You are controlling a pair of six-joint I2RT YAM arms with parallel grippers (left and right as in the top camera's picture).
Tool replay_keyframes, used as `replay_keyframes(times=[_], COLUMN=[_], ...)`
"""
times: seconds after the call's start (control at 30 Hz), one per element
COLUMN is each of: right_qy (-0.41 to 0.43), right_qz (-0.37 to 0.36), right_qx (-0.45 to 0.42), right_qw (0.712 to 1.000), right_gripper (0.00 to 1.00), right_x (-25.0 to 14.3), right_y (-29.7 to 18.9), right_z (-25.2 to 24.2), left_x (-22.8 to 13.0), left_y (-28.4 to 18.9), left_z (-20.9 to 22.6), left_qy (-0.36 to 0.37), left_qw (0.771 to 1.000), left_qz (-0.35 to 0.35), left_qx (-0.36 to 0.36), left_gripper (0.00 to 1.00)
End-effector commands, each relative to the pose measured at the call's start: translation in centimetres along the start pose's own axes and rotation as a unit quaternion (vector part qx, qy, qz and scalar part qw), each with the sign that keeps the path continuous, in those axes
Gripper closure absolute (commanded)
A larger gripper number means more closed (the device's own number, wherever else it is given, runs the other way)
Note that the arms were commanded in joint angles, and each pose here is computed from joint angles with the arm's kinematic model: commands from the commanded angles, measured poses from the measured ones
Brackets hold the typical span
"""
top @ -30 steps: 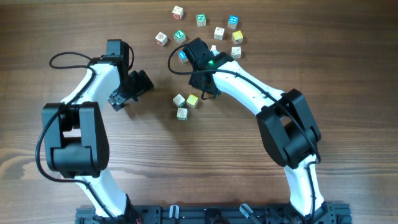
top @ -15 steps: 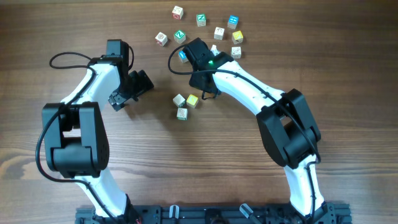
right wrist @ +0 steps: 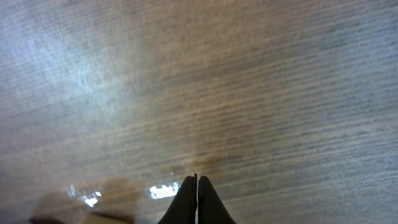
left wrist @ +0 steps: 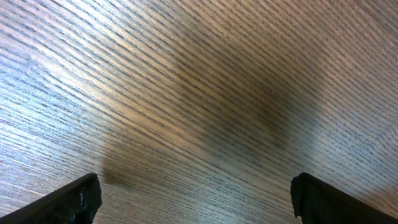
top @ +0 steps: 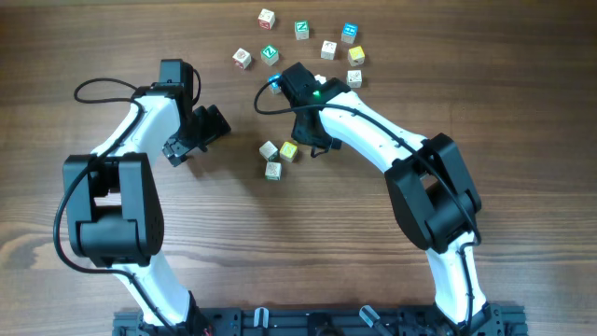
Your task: Form a circle
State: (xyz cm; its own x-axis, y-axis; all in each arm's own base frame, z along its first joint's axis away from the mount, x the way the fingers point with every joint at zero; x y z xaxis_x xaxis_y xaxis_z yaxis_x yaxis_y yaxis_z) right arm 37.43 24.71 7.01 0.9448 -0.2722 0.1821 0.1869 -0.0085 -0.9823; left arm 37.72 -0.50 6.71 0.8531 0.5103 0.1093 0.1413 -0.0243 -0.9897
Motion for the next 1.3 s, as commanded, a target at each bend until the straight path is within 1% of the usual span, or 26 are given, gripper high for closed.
replay_keyframes(times=[0.0,0.13,0.27,0.37,1.0,1.2,1.27], right_qy=[-0.023,-0.022,-0.022,-0.021,-0.021,-0.021,-0.021], right_qz=[0.075,0.102,0.105,0.105,0.069,0.084,0.105], right_qx=[0.032,0.040,0.037,0.056,0.085,0.069,0.066], right_qw=[0.996,0.994,0.994,0.993,0.994,0.994,0.992], right_gripper=[0.94,0.92,0.92,0.91,0.88,0.87,0.87], right_x=[-1.9,-2.6,-2.7,-2.6,-1.4,-1.9,-2.5], right_y=[0.5,0.3,0.3,0.3,0.4,0.4,0.3], right_z=[0.5,0.5,0.4,1.0,2.2,1.6,1.3], left_x=[-0.1,-0.1,-0.1,-0.1,-0.1,-0.1,-0.1], left_y=[0.5,0.5,0.5,0.5,0.5,0.5,0.5], left_z=[0.3,0.3,0.3,0.3,0.3,0.3,0.3], left_qy=[-0.004,-0.004,-0.004,-0.004,-0.004,-0.004,-0.004], left_qw=[1.000,1.000,1.000,1.000,1.000,1.000,1.000], left_qz=[0.004,0.004,0.004,0.004,0.003,0.003,0.004], left_qx=[0.008,0.008,0.008,0.008,0.008,0.008,0.008], left_gripper=[0.00,0.00,0.00,0.00,0.00,0.00,0.00])
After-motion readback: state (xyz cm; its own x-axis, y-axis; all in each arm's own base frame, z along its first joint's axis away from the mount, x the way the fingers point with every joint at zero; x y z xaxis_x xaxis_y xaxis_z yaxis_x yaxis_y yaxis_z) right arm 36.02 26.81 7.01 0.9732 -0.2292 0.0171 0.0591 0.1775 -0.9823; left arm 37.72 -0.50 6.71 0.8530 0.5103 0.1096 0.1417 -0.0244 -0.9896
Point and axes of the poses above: each gripper's point midway between its finger pads, its own y axis out along the fingers, its own z axis along the line the jaws close on, x = y × z, the point moved 6 cm from there along -y, back along the fingers, and after that the axes turned 3 degrees about y, right-handed, at the moved point
